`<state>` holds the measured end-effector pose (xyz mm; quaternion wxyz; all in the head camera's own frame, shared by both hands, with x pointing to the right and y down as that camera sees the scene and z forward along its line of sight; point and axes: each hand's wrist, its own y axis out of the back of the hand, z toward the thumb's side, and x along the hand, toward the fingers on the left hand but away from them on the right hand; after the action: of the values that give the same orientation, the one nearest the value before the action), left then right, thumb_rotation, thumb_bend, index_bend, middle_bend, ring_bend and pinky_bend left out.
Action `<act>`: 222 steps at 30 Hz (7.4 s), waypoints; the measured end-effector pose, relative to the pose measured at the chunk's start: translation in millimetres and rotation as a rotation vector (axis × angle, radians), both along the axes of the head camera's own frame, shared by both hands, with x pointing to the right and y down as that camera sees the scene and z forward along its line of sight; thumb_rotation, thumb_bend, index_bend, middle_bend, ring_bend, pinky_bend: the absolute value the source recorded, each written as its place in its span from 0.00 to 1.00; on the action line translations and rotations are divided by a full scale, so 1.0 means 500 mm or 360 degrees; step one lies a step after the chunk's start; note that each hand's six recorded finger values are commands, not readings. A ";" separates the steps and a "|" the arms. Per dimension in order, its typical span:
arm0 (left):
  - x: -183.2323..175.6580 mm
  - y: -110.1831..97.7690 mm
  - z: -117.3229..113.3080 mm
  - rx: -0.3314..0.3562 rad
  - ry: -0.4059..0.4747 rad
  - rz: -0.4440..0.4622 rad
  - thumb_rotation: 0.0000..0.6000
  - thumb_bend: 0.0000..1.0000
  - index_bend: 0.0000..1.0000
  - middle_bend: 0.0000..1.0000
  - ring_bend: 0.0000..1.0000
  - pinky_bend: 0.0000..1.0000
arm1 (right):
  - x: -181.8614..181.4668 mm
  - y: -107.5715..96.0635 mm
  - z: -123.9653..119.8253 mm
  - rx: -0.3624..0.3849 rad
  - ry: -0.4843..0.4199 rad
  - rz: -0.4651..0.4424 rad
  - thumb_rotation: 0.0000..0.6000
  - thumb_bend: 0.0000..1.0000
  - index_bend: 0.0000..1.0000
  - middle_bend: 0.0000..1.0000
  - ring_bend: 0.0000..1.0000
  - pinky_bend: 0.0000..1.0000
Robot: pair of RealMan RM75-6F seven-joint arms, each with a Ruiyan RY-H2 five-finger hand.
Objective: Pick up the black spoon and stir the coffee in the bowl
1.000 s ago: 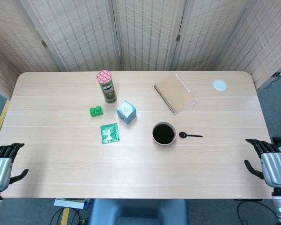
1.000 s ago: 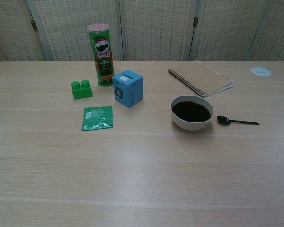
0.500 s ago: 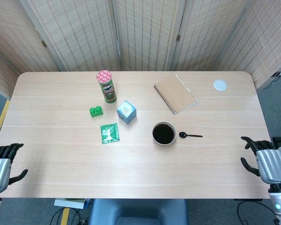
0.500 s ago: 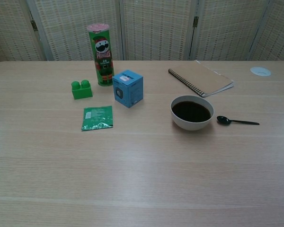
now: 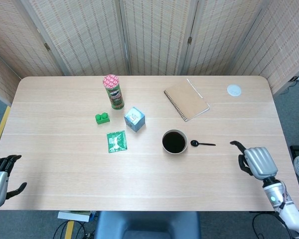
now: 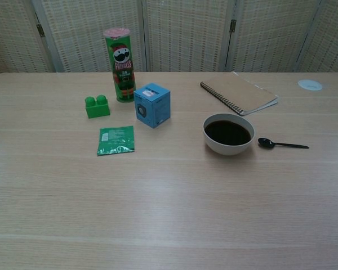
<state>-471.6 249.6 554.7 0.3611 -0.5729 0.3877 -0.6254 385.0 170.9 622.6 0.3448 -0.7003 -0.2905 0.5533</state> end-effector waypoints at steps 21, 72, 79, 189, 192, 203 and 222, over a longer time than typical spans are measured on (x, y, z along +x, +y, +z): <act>-0.003 0.007 0.001 -0.0009 -0.0016 -0.0019 1.00 0.24 0.21 0.23 0.21 0.19 | -0.117 -0.062 0.166 -0.0348 0.0026 -0.0145 1.00 0.98 0.24 1.00 1.00 1.00; -0.009 0.017 -0.001 -0.0025 -0.0040 -0.0037 1.00 0.24 0.21 0.23 0.21 0.19 | -0.170 -0.019 0.267 -0.0520 0.0081 -0.0319 1.00 0.99 0.24 1.00 1.00 1.00; -0.007 0.018 -0.002 -0.0026 -0.0042 -0.0035 1.00 0.24 0.21 0.23 0.21 0.19 | -0.125 0.002 0.247 -0.0527 0.0140 -0.0340 1.00 0.99 0.24 1.00 1.00 1.00; -0.010 0.034 -0.011 -0.0009 -0.0021 -0.0053 1.00 0.23 0.21 0.23 0.21 0.19 | -0.194 0.042 0.106 -0.0254 -0.0244 -0.0314 0.90 0.00 0.24 0.75 0.80 0.87; -0.010 0.035 -0.010 -0.0013 -0.0022 -0.0053 1.00 0.23 0.21 0.23 0.21 0.19 | -0.195 0.042 0.099 -0.0234 -0.0271 -0.0299 0.74 0.00 0.24 0.78 0.83 0.87; -0.010 0.035 -0.010 -0.0017 -0.0022 -0.0049 1.00 0.23 0.21 0.22 0.21 0.19 | -0.182 0.039 0.100 -0.0172 -0.0128 -0.0363 0.97 0.10 0.24 0.84 0.89 0.90; -0.016 0.039 -0.007 -0.0023 -0.0019 -0.0063 1.00 0.23 0.21 0.22 0.21 0.19 | -0.194 0.013 0.169 -0.0147 0.0112 -0.0535 1.00 0.26 0.45 1.00 1.00 1.00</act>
<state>-479.4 269.0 551.5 0.3468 -0.5640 0.3923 -0.6385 288.2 177.4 707.1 0.4100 -0.7343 -0.1314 0.5248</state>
